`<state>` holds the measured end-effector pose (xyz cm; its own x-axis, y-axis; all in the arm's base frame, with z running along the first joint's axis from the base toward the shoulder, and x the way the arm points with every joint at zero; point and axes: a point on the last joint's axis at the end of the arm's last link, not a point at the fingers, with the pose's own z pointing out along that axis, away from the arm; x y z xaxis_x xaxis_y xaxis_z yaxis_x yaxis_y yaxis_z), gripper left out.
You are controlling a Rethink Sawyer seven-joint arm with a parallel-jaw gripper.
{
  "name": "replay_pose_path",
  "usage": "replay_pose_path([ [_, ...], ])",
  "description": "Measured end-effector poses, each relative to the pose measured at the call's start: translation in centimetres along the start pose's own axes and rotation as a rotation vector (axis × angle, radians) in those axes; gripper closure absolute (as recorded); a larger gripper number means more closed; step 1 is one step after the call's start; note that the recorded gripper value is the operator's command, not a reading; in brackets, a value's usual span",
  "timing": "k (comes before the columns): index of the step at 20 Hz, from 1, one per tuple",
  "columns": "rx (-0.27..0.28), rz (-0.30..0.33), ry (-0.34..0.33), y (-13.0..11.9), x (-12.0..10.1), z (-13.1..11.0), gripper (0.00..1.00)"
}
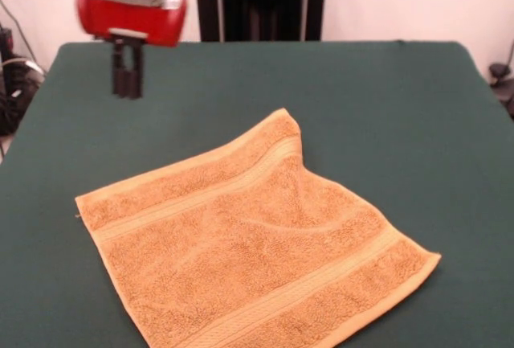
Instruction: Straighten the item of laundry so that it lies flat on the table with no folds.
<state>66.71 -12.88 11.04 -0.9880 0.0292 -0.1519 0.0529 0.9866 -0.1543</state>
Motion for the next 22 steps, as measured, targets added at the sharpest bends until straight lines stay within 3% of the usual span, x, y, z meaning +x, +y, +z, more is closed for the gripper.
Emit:
replay_pose_path([
  [4,0.054,-0.009,-0.046,-2.0,-1.4,0.1,1.00],
  [9,0.167,-0.063,-0.105,-3.7,-3.2,0.4,1.00],
  [17,0.235,-0.097,-0.124,-1.7,-4.5,2.2,1.00],
  [22,0.262,-0.094,-0.096,1.0,-4.0,4.8,1.00],
])
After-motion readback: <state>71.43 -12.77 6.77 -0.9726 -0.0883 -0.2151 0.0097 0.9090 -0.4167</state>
